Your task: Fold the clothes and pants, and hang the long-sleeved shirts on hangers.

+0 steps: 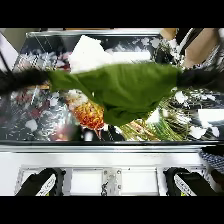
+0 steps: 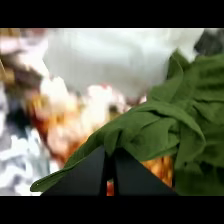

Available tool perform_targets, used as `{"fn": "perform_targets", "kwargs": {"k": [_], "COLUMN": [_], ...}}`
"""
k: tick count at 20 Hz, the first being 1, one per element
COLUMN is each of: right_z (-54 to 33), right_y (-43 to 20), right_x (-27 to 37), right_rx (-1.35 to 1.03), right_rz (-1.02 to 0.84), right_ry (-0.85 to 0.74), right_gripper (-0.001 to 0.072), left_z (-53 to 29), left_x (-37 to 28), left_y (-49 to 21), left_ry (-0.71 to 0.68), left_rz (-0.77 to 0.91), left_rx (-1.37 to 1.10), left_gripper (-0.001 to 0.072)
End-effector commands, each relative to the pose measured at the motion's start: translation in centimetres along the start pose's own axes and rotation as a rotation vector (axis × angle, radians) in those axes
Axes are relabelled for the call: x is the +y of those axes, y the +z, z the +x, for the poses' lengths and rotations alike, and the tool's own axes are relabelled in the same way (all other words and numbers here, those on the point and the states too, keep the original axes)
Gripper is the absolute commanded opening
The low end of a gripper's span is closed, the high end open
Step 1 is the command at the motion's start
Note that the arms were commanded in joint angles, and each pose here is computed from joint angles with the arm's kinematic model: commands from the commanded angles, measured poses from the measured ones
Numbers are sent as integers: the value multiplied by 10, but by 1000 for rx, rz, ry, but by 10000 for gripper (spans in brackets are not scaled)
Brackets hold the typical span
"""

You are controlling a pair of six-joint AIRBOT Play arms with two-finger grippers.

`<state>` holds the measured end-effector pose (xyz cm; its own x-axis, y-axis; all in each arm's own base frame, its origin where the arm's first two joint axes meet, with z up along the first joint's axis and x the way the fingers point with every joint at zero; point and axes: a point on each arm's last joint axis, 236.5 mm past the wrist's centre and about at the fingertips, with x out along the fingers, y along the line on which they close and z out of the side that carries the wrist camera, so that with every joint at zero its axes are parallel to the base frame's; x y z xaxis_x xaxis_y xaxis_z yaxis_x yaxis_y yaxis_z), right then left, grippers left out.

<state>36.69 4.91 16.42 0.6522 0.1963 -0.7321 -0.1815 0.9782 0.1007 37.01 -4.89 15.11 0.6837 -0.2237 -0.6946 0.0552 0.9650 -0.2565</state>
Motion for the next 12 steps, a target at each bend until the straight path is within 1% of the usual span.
{"fn": "perform_targets", "kwargs": {"k": [1, 2, 3, 4, 7, 10, 11, 12], "right_z": [35, 37, 35, 31, 19, 11, 11, 11], "right_y": [-104, -109, -105, -99, -81, -77, -77, -77], "right_x": [6, 6, 6, 6, 7, 9, 9, 10], "right_rx": [314, 325, 313, 290, 212, 183, 182, 183], "right_rz": [43, 44, 42, 38, 28, 25, 24, 26], "right_ry": [49, 49, 48, 46, 39, 40, 40, 42], "right_gripper": [272, 538, 634, 623, 623, 623, 623, 623], "left_z": [41, 46, 46, 43, 30, 46, 59, 75], "left_x": [6, 4, 4, 3, 9, 28, 26, 16], "left_y": [-137, -160, -167, -160, -110, -97, -100, -103], "left_ry": [-9, -13, -15, -14, 3, 30, 4, -58], "left_rz": [-15, -7, -8, -22, -58, -140, -155, -146], "left_rx": [288, 336, 349, 330, 207, 239, 272, 312], "left_gripper": [106, 496, 687, 689, 689, 689, 689, 688]}}
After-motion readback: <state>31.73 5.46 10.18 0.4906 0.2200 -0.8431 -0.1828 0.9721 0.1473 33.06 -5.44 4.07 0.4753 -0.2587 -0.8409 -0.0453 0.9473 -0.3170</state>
